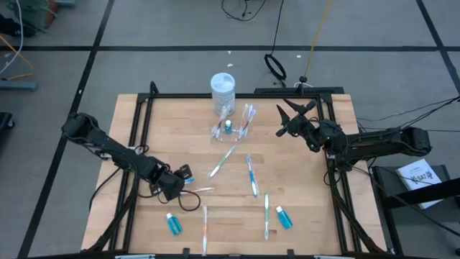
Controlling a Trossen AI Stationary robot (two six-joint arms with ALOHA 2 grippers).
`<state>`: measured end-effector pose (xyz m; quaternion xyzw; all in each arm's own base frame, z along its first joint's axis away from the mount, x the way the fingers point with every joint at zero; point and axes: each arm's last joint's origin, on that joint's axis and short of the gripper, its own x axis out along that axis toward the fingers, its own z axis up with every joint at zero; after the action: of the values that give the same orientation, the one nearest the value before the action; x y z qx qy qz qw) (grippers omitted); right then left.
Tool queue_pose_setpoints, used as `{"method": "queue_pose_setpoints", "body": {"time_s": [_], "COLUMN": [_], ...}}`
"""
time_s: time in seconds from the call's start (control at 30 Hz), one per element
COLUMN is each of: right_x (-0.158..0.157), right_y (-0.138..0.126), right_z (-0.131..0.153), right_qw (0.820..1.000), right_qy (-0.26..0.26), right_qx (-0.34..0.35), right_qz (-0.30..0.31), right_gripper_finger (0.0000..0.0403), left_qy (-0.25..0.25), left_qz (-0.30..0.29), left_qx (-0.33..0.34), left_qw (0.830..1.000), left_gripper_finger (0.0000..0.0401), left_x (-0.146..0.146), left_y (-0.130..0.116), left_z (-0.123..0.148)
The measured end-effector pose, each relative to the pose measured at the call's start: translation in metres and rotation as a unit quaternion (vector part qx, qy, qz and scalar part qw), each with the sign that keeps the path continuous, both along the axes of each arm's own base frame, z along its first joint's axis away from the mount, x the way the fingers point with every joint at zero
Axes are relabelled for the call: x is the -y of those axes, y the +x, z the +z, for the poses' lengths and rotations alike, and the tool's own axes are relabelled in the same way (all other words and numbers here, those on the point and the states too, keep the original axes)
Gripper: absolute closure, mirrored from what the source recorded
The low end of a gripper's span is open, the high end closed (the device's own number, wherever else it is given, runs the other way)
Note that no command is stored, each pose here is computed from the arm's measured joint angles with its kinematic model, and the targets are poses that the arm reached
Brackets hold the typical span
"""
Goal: Pick & Place toothbrushing station
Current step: Put the blue toothbrush into the transparent organizer
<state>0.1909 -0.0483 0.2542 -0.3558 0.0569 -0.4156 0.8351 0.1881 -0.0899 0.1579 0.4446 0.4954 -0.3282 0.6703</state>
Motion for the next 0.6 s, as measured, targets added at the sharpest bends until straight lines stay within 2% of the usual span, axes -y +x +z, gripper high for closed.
{"method": "queue_pose_setpoints", "body": {"time_s": [0.1, 0.23, 0.4, 0.6], "right_x": [0.0, 0.0, 0.0, 0.0], "right_y": [0.0, 0.0, 0.0, 0.0], "right_z": [0.0, 0.0, 0.0, -0.001], "right_qw": [1.0, 1.0, 1.0, 1.0], "right_qy": [0.0, -0.001, -0.001, -0.001], "right_qx": [-0.001, -0.004, -0.004, -0.006], "right_qz": [0.0, 0.0, 0.0, 0.0], "right_gripper_finger": [0.0257, 0.0257, 0.0257, 0.0257], "left_qy": [0.013, 0.011, -0.016, -0.021], "left_qz": [-0.026, -0.043, 0.002, 0.045], "left_qx": [-0.002, 0.033, 0.044, 0.083], "left_qw": [1.0, 0.998, 0.999, 0.995], "left_gripper_finger": [0.0245, 0.0245, 0.0245, 0.0245], "left_x": [-0.005, -0.008, -0.019, -0.04], "left_y": [-0.002, 0.006, 0.013, 0.027], "left_z": [-0.007, -0.007, -0.006, -0.003]}}
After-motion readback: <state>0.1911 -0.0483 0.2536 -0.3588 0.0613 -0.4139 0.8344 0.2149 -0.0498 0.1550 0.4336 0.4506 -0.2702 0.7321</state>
